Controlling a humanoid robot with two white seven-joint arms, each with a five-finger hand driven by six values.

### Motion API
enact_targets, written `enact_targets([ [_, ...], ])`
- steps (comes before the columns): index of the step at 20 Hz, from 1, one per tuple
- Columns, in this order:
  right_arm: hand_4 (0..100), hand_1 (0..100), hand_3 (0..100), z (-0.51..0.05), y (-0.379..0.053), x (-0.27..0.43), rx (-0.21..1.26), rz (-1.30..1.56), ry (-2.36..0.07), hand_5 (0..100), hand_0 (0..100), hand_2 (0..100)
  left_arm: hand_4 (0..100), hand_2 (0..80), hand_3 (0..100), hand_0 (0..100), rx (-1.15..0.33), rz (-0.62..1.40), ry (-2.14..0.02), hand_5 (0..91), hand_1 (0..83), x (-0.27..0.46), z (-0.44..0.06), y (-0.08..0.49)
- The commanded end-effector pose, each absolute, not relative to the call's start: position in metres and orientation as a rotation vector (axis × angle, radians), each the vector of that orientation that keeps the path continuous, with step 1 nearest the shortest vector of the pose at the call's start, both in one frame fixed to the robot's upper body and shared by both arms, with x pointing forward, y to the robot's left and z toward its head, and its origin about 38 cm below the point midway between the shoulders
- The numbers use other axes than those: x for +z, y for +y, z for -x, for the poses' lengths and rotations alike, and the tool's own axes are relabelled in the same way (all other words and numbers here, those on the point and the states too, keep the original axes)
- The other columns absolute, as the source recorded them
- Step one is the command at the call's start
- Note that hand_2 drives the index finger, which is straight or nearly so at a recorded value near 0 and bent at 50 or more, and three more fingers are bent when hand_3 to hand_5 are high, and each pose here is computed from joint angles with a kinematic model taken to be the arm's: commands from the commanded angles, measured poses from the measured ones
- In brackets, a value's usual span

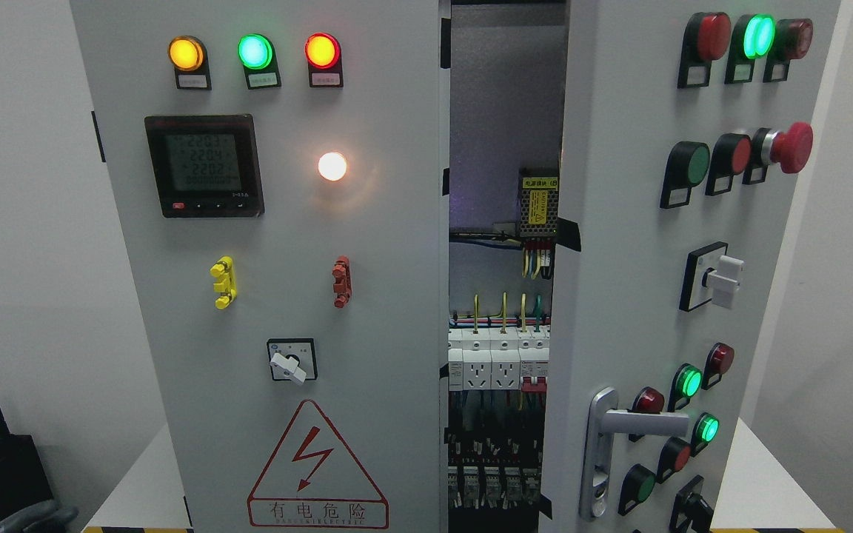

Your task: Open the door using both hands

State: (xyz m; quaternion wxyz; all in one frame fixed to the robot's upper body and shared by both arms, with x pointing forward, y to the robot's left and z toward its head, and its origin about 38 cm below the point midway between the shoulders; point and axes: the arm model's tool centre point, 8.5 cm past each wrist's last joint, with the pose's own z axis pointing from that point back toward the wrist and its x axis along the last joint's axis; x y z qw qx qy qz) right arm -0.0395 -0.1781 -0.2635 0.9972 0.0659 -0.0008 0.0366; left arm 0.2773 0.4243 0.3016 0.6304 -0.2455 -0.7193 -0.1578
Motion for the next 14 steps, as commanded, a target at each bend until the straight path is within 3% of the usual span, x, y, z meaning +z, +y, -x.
enact_targets([
  [1, 0, 0, 0, 0.039, -0.178, -0.264, 0.074, -0.131, -0.002, 0, 0, 0, 3, 0.0, 0, 0, -0.518, 0.677, -1.643, 0.0, 0.0, 0.360, -0.306, 0.388],
  [8, 0, 0, 0, 0.040, -0.178, -0.263, 0.073, -0.131, -0.001, 0, 0, 0, 3, 0.0, 0, 0, -0.612, 0.782, -1.576, 0.0, 0.0, 0.383, -0.332, 0.349],
  [14, 0, 0, 0, 0.039, -0.178, -0.264, 0.074, -0.131, -0.002, 0, 0, 0, 3, 0.0, 0, 0, -0.605, 0.862, -1.528, 0.0, 0.0, 0.390, -0.358, 0.331],
])
